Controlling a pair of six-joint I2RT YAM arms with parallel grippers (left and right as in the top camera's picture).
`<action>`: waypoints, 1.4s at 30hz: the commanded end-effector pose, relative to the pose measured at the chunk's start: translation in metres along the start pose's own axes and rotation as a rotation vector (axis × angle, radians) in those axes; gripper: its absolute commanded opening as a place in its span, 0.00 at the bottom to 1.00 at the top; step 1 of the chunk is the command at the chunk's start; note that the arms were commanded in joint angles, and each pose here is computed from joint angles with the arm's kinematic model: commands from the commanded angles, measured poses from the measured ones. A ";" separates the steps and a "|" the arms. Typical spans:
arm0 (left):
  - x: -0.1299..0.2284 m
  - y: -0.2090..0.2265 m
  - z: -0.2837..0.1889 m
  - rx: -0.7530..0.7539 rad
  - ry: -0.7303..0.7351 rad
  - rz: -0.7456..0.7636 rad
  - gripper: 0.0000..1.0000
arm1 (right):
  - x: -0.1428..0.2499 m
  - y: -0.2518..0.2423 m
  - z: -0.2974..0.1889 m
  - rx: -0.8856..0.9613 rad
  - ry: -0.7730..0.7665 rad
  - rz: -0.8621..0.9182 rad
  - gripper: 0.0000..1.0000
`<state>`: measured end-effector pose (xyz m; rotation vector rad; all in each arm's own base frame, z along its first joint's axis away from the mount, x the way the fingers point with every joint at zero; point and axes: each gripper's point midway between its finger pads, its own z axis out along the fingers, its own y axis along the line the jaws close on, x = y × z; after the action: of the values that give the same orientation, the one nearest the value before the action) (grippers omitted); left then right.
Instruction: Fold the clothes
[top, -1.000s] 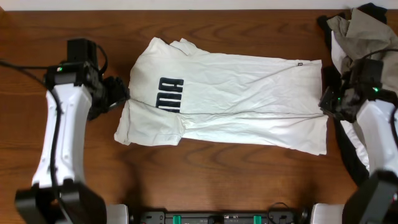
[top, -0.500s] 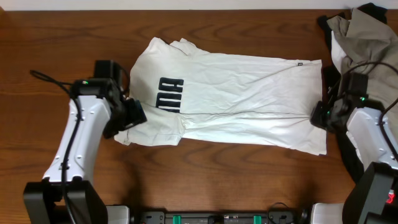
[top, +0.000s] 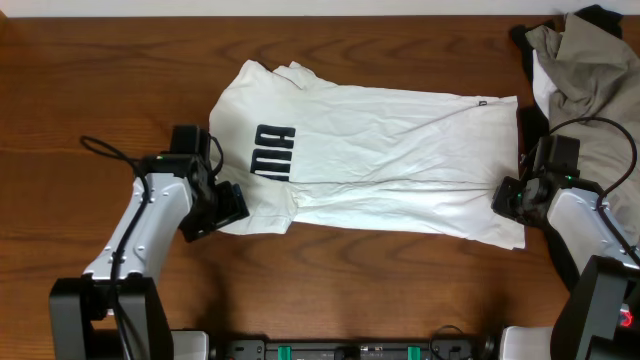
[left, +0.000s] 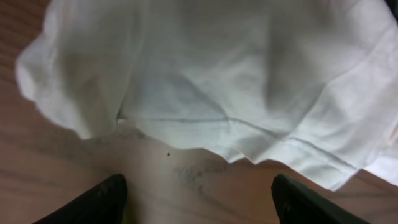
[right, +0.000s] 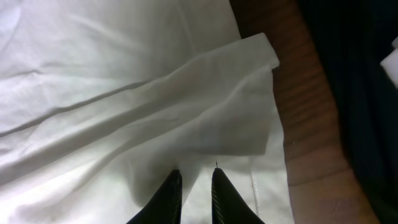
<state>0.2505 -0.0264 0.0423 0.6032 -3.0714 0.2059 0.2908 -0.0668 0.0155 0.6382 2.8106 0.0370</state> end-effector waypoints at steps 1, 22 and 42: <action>0.004 0.001 0.008 0.003 0.009 0.014 0.77 | 0.002 0.001 0.002 0.006 0.005 -0.010 0.16; -0.014 0.013 0.021 -0.079 -0.048 0.008 0.77 | 0.004 0.000 0.002 0.008 0.013 -0.010 0.16; -0.014 0.015 0.036 -0.089 -0.013 0.001 0.51 | 0.006 0.000 0.002 0.009 0.019 -0.010 0.16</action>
<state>0.2630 -0.0130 0.0076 0.6117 -3.0873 0.0824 0.2886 -0.0663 0.0148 0.6404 2.8191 0.0368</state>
